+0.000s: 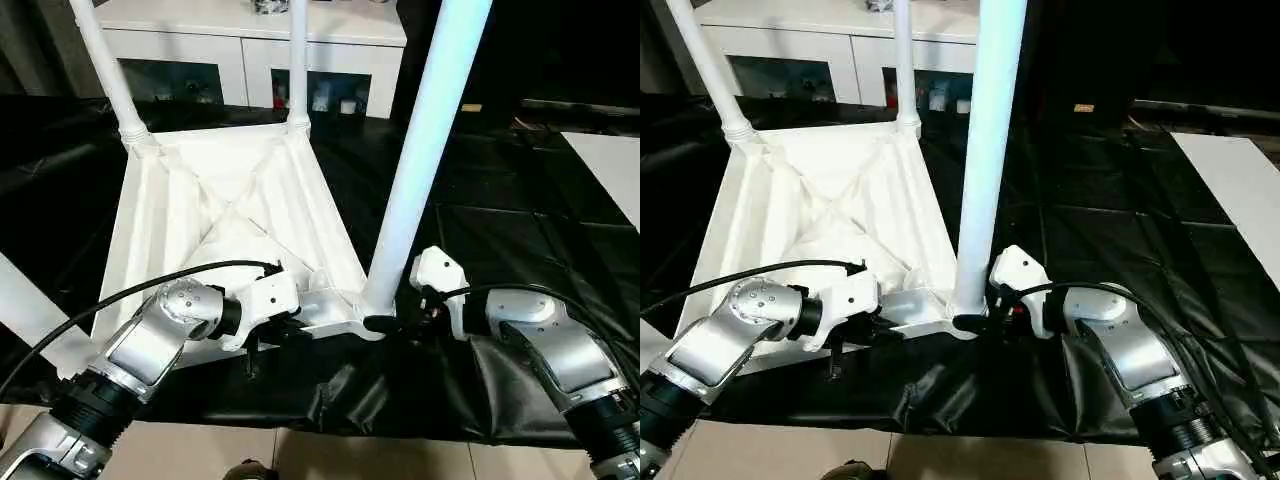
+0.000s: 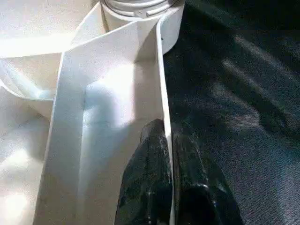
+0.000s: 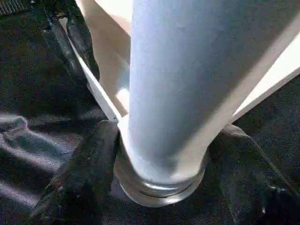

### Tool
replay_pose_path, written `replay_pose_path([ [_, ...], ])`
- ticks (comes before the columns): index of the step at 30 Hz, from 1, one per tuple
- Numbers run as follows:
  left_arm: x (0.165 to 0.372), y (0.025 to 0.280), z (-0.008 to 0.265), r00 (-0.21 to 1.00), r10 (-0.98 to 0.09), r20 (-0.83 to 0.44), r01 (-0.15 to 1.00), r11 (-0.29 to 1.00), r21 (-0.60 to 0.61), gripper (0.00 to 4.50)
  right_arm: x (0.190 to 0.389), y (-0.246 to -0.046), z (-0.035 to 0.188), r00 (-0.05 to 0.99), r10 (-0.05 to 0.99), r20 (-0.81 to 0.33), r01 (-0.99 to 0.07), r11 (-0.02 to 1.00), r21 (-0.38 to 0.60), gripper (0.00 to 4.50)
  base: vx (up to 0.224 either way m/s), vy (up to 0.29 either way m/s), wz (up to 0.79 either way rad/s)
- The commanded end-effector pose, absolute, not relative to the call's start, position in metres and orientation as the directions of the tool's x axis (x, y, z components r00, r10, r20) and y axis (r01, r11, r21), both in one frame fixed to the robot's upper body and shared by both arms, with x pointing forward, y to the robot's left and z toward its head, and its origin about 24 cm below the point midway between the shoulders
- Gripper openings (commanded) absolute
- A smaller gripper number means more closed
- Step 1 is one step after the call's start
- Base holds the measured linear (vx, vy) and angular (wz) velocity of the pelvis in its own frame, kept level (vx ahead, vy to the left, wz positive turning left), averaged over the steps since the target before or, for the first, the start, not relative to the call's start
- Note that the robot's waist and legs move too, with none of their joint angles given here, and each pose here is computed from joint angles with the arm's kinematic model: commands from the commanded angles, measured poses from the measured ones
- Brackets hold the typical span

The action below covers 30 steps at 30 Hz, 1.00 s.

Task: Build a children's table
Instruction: Rotate leg to tighten

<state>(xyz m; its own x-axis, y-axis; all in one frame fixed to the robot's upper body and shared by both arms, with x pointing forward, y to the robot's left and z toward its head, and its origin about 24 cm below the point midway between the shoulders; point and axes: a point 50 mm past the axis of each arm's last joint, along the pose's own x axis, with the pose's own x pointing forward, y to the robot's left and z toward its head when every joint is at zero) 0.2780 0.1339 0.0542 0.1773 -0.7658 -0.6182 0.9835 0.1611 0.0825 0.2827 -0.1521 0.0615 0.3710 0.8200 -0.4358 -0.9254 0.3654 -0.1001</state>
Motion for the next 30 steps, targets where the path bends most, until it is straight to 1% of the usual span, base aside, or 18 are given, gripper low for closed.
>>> replay_pose_path([
  [1,0.278,0.127,0.061,0.145,-0.795,-0.588,0.989,0.1,0.109,0.0,0.285,-0.155,0.06,0.378,0.804,-0.459,-0.923,0.368,-0.116,2.75,0.0,0.0,0.0],
  [3,0.278,0.127,0.061,0.144,-0.796,-0.588,0.989,0.101,0.106,0.0,0.285,-0.155,0.059,0.381,0.801,-0.462,-0.921,0.372,-0.116,2.64,0.0,0.0,0.0],
  [7,0.277,0.127,0.06,0.14,-0.8,-0.584,0.99,0.102,0.097,0.0,0.284,-0.154,0.055,0.39,0.801,-0.453,-0.916,0.385,-0.108,2.61,0.0,0.0,0.0],
  [9,0.276,0.126,0.059,0.138,-0.805,-0.578,0.99,0.107,0.088,0.0,0.286,-0.153,0.052,0.43,0.791,-0.435,-0.897,0.428,-0.109,2.61,0.0,0.0,0.0],
  [10,0.277,0.124,0.057,0.159,-0.804,-0.572,0.987,0.131,0.09,0.0,0.288,-0.153,0.049,0.479,0.77,-0.421,-0.869,0.486,-0.1,2.61,0.0,0.0,0.0],
  [12,0.281,0.118,0.052,0.237,-0.791,-0.564,0.971,0.217,0.103,0.0,0.294,-0.152,0.043,0.607,0.702,-0.372,-0.773,0.631,-0.069,2.61,0.0,0.0,0.0],
  [13,0.286,0.107,0.049,0.308,-0.79,-0.53,0.947,0.306,0.094,0.0,0.297,-0.147,0.037,0.707,0.626,-0.329,-0.668,0.744,-0.021,2.6,0.0,0.0,0.0],
  [18,0.293,0.084,0.045,0.408,-0.762,-0.503,0.902,0.423,0.092,0.0,0.301,-0.132,0.03,0.848,0.441,-0.294,-0.453,0.891,0.03,2.59,0.0,0.0,0.0],
  [19,0.298,0.075,0.044,0.452,-0.74,-0.498,0.879,0.465,0.107,0.0,0.302,-0.125,0.027,0.881,0.367,-0.299,-0.372,0.927,0.041,2.59,0.0,0.0,0.0],
  [21,0.304,0.066,0.044,0.513,-0.701,-0.496,0.844,0.518,0.14,0.0,0.303,-0.112,0.023,0.898,0.307,-0.314,-0.316,0.948,0.022,2.59,0.0,0.0,0.0],
  [22,0.305,0.065,0.044,0.516,-0.698,-0.496,0.842,0.521,0.142,0.0,0.303,-0.111,0.023,0.899,0.304,-0.315,-0.314,0.949,0.021,2.59,0.0,0.0,0.0],
  [24,0.308,0.06,0.045,0.531,-0.683,-0.501,0.837,0.515,0.184,0.0,0.302,-0.096,0.024,0.891,0.334,-0.308,-0.348,0.938,0.011,2.59,0.0,0.0,0.0],
  [25,0.309,0.06,0.046,0.537,-0.681,-0.498,0.835,0.513,0.198,0.0,0.302,-0.093,0.026,0.888,0.351,-0.297,-0.364,0.931,0.013,2.59,0.0,0.0,0.0],
  [26,0.31,0.061,0.047,0.54,-0.677,-0.5,0.834,0.511,0.208,0.0,0.3,-0.09,0.029,0.875,0.4,-0.273,-0.397,0.915,0.068,2.59,0.0,0.0,0.0],
  [27,0.31,0.062,0.047,0.536,-0.676,-0.505,0.837,0.505,0.212,0.0,0.3,-0.09,0.032,0.879,0.403,-0.254,-0.397,0.915,0.076,2.94,0.0,0.0,0.0],
  [28,0.309,0.066,0.046,0.53,-0.67,-0.519,0.841,0.491,0.226,0.0,0.3,-0.094,0.037,0.883,0.413,-0.225,-0.405,0.911,0.083,3.15,0.0,0.0,0.0],
  [29,0.309,0.068,0.046,0.527,-0.668,-0.526,0.844,0.484,0.231,0.0,0.3,-0.096,0.038,0.883,0.414,-0.219,-0.408,0.91,0.076,3.29,0.0,0.0,0.0],
  [30,0.309,0.071,0.045,0.521,-0.664,-0.537,0.848,0.473,0.239,0.0,0.3,-0.1,0.041,0.884,0.417,-0.21,-0.413,0.908,0.064,3.29,0.0,0.0,0.0],
])
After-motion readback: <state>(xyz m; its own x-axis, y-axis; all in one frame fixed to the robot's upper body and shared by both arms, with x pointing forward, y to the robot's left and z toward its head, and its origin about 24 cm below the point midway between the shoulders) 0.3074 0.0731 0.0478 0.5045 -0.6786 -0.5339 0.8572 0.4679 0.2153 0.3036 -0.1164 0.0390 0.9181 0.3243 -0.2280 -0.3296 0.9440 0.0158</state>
